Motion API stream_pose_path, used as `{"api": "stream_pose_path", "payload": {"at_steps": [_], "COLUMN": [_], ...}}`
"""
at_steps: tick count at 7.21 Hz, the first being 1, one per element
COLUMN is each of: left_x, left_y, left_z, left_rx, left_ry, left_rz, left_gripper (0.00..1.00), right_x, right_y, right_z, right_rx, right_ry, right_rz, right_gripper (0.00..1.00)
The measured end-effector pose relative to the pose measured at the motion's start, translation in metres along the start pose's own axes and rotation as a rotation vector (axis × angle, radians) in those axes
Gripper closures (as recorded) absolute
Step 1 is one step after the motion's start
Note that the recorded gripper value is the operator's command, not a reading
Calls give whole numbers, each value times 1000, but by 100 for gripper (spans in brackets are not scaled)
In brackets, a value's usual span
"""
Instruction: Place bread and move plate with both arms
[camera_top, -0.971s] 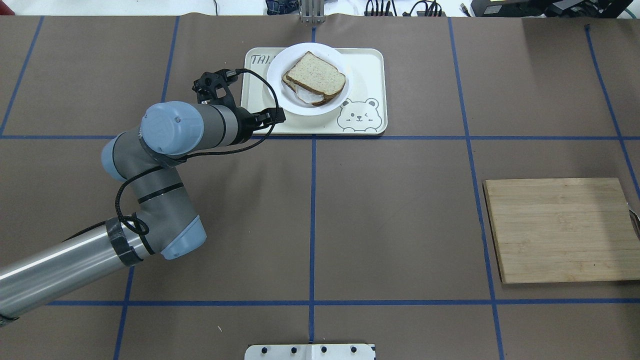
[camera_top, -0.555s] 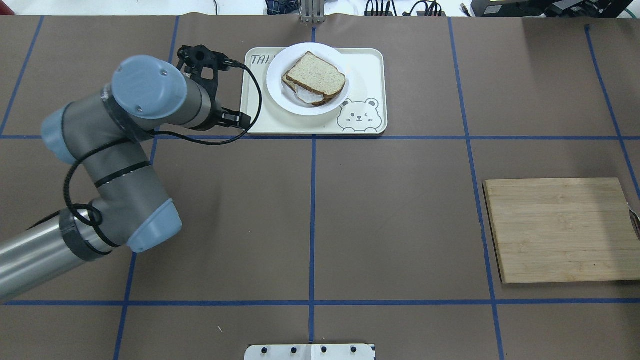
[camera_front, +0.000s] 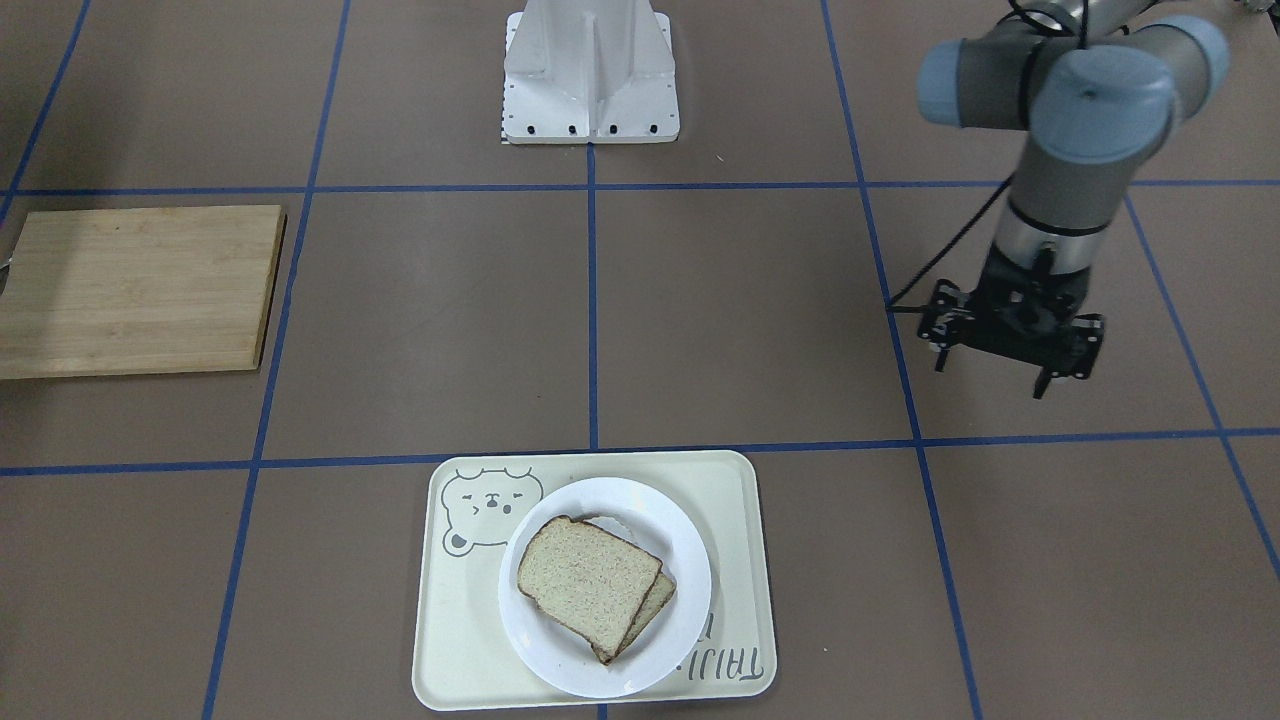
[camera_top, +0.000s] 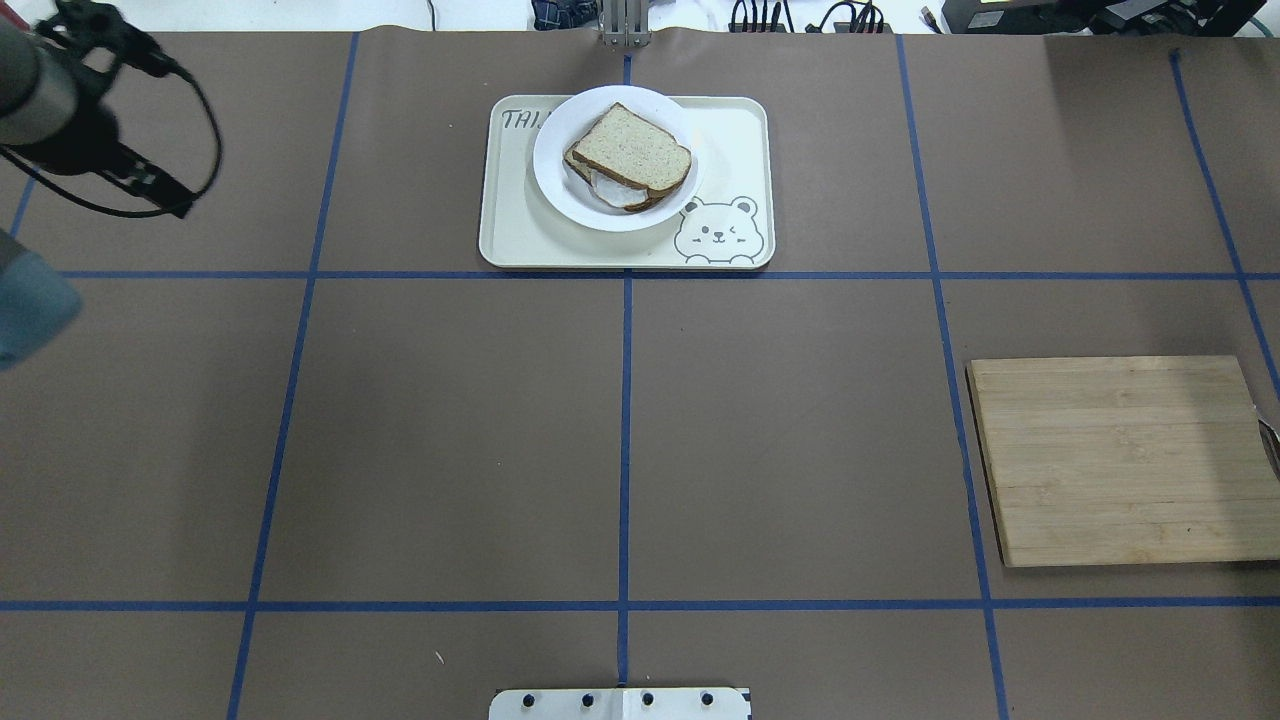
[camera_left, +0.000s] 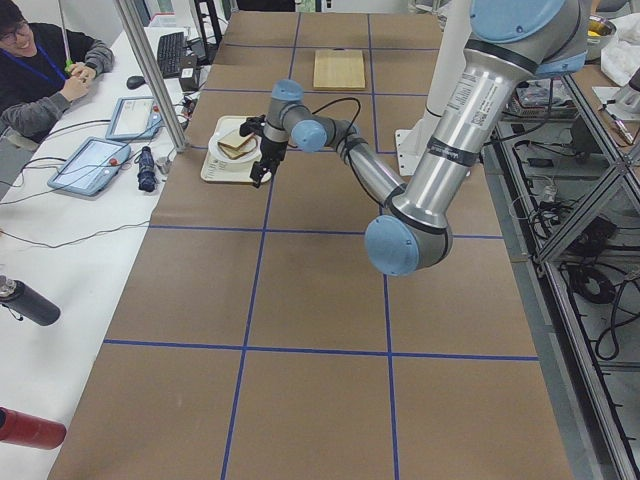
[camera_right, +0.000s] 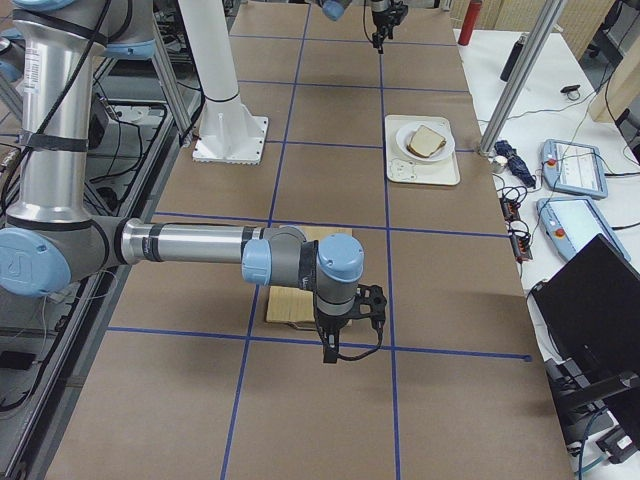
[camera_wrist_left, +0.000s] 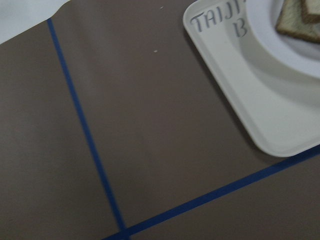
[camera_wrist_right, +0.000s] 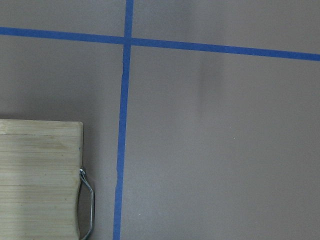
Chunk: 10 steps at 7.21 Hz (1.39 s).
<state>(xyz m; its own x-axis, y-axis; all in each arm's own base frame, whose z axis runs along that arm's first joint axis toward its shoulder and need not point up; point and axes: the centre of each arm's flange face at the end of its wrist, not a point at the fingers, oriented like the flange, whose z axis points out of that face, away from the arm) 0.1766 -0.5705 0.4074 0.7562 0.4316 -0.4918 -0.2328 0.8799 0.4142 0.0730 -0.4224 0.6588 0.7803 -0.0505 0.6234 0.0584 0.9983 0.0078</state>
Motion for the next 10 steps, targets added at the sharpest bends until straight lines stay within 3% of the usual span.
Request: {"api": "stream_pose_path", "payload": {"at_steps": [3,6,10], "left_x": [-129,-182,-223], "left_y": [97,163,207], "left_z": [-6,1,-17], "left_rx": [-57,-109,-158], "left_ry": [20,5,41], "left_rz": [-150,-269,-229], "left_gripper": [2,2,2], "right_x": [-2,-2,-2], "right_y": [0,0,0], "right_z": [-2,-2,-2], "right_rx": [4,4,4], "right_ry": [-2,-2,-3], "right_rz": [-4,-9,-12], "right_gripper": [0,0,0]}}
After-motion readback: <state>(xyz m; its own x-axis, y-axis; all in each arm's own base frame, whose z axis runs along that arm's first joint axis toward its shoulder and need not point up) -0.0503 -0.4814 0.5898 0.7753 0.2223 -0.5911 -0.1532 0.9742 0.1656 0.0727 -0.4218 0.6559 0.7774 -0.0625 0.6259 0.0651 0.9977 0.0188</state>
